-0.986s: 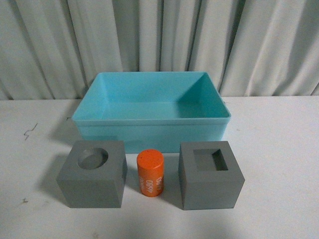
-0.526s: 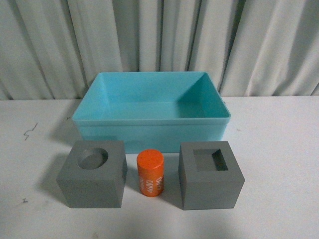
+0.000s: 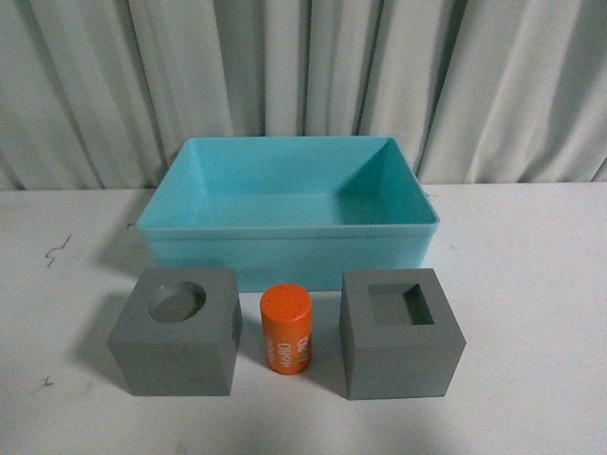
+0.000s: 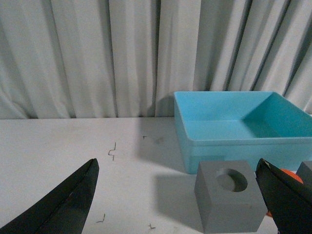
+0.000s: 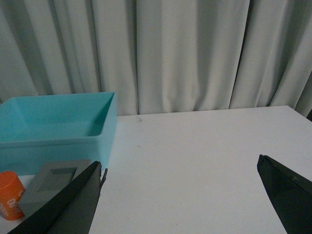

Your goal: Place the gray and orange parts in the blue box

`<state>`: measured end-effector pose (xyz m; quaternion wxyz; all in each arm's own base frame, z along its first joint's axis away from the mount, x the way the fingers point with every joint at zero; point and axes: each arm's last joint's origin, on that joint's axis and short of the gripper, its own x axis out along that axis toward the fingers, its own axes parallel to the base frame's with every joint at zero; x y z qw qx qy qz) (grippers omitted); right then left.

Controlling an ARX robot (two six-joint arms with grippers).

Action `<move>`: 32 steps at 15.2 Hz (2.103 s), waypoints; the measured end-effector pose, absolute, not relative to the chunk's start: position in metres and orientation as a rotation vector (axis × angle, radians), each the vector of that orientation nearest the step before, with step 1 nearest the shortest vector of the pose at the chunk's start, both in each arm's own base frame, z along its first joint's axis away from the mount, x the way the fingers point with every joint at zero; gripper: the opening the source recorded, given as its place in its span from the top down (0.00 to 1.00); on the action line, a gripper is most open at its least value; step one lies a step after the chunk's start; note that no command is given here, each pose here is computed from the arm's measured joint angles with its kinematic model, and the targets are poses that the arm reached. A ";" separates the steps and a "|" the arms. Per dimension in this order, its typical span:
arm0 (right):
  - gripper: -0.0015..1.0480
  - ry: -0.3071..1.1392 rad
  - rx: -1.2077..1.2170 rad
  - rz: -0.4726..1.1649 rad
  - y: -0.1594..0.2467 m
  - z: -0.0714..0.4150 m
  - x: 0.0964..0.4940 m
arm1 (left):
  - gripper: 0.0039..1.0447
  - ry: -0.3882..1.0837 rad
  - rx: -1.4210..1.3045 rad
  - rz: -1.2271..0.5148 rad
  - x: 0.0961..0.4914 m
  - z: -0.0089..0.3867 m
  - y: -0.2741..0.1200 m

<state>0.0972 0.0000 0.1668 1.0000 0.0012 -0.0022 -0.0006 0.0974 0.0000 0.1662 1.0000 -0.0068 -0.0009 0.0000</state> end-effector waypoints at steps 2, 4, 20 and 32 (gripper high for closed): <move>0.06 -0.004 0.002 -0.001 0.000 0.167 0.097 | 0.06 -0.002 -0.014 0.000 0.097 0.166 0.000; 0.06 -0.004 0.002 -0.001 0.000 0.167 0.097 | 0.06 -0.002 -0.014 0.000 0.097 0.166 0.000; 0.06 0.478 -0.049 -0.005 0.016 0.193 0.258 | 0.06 -0.001 -0.014 0.001 0.097 0.166 0.000; 0.06 0.647 -0.062 0.117 0.111 0.119 0.293 | 0.06 -0.001 -0.014 0.002 0.097 0.166 0.000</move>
